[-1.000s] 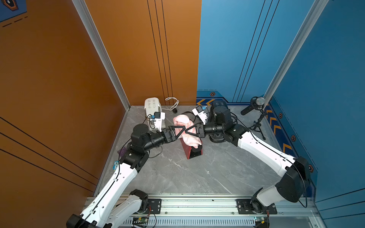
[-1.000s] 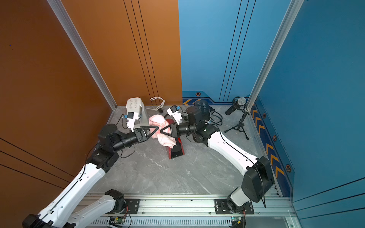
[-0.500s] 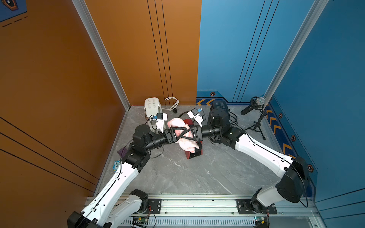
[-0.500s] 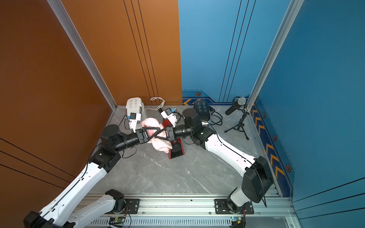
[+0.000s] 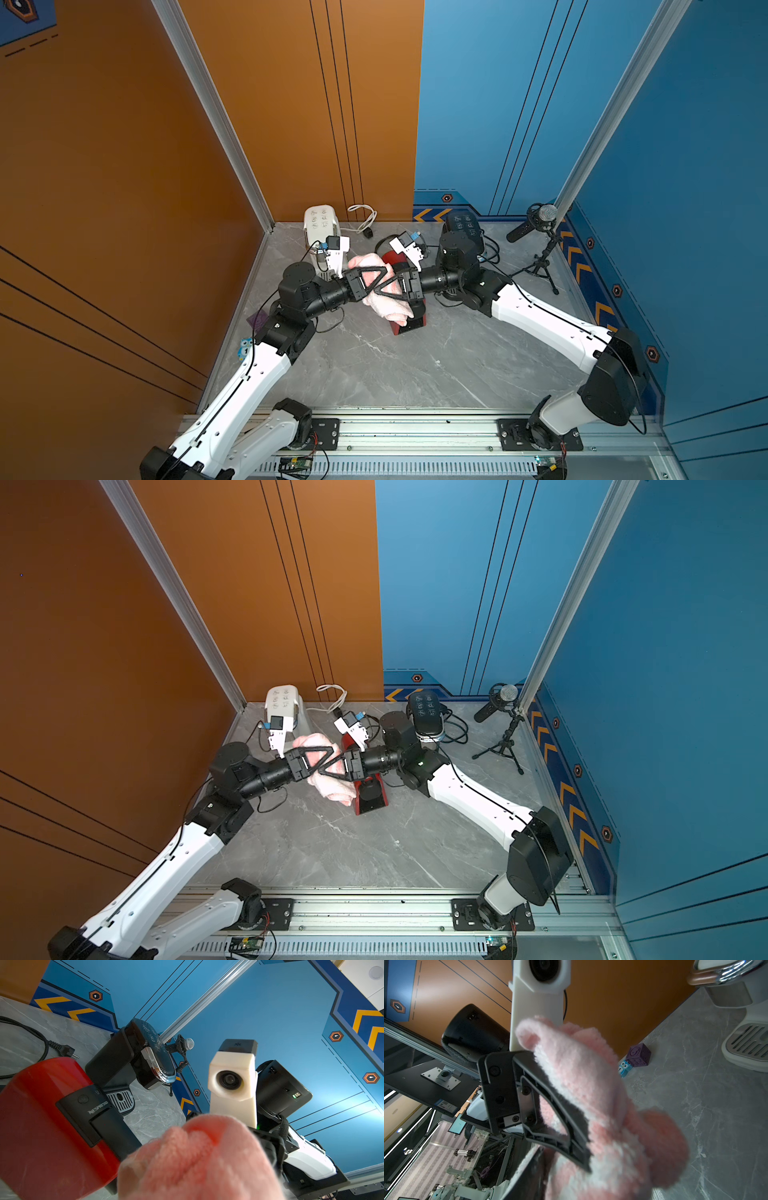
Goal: Wipe the surface of a coffee machine
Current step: Adjust the cleaning item, then wipe the dirt from the surface of the coffee machine.
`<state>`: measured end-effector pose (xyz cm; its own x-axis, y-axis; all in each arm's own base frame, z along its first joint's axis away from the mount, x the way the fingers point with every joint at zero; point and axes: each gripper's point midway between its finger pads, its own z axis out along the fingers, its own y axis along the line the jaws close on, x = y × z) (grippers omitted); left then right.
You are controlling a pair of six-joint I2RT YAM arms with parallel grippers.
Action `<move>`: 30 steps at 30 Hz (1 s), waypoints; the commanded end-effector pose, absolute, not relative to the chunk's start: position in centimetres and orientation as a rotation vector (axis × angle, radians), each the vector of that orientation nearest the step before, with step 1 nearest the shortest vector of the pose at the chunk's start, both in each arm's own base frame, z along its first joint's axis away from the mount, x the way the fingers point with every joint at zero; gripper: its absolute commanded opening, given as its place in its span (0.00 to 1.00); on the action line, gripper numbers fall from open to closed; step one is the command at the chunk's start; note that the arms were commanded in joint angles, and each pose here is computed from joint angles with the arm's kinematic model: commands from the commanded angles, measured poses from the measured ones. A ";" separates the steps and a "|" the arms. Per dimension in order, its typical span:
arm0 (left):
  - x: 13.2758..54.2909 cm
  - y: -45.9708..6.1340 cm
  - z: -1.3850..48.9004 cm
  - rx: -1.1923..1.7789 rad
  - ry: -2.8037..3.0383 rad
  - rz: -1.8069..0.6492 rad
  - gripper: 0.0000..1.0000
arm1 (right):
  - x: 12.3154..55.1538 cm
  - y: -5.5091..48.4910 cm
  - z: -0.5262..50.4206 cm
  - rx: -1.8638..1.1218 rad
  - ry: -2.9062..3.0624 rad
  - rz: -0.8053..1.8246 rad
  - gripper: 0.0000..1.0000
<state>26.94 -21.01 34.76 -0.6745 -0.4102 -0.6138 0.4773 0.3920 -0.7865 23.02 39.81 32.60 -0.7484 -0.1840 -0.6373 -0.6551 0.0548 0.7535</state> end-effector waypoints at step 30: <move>39.6 -19.3 24.1 -0.215 2.013 -1.136 0.00 | 37.1 30.9 22.0 -0.476 2.335 0.386 0.72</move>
<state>38.86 -18.45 22.29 -0.7002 -0.5029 -0.5067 0.1418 0.5977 -0.7891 36.49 30.97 22.44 -0.6871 -0.1858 -0.7024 -0.4372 0.8779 0.1955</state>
